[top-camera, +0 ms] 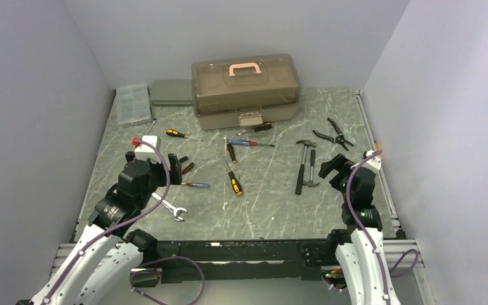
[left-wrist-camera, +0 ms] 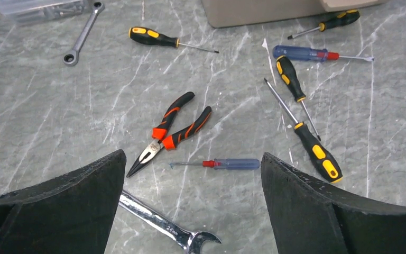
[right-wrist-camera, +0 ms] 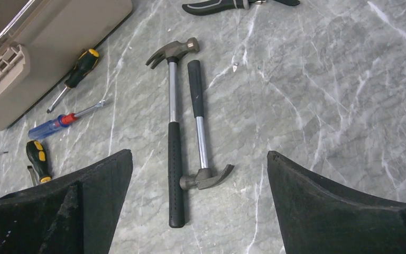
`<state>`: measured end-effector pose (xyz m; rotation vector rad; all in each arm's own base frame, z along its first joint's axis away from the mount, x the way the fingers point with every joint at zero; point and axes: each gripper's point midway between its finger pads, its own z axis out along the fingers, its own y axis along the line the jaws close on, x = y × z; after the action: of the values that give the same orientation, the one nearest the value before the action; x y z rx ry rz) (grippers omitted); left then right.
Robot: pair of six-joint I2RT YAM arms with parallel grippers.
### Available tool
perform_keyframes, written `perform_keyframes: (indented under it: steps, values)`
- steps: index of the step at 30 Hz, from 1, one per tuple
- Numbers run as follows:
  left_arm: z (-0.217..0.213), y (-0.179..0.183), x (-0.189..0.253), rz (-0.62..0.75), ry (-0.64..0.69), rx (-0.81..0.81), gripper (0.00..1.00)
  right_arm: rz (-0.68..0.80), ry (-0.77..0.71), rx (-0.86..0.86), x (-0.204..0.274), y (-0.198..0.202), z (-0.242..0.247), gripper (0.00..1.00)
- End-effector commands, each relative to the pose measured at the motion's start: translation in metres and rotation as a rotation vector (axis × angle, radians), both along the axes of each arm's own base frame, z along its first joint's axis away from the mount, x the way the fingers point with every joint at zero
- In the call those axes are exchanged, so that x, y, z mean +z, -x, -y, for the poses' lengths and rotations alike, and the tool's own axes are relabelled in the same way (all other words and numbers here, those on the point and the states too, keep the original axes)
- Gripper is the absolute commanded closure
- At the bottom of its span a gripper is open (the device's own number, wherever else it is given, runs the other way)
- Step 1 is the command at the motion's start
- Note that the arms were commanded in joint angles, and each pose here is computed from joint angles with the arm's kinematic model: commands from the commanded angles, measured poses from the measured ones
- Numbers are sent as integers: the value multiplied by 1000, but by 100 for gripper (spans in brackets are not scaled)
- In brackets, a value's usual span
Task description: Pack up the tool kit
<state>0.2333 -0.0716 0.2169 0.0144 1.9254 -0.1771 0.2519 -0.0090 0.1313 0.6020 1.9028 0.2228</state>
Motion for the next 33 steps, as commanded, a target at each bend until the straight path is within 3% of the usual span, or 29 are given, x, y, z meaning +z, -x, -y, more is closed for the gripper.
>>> perform_keyframes:
  steps: [1, 9, 18, 26, 33]
  values:
    - [6, -3, 9, 1, 24, -16, 1, 58, 16, -1, 23, -8, 2, 0]
    - [44, 11, -1, -5, -35, -318, 1, 50, 5, 99, 27, -18, -13, 0]
    - [41, 0, -26, -206, 38, -154, 1, 106, -15, 405, 61, -58, -64, 0]
    - [43, -18, -14, -185, -37, -172, 1, 23, 47, 622, 51, -99, -150, 0]
    - [35, -20, -8, -168, -95, -162, 1, -54, 53, 699, 20, -125, -221, 0]
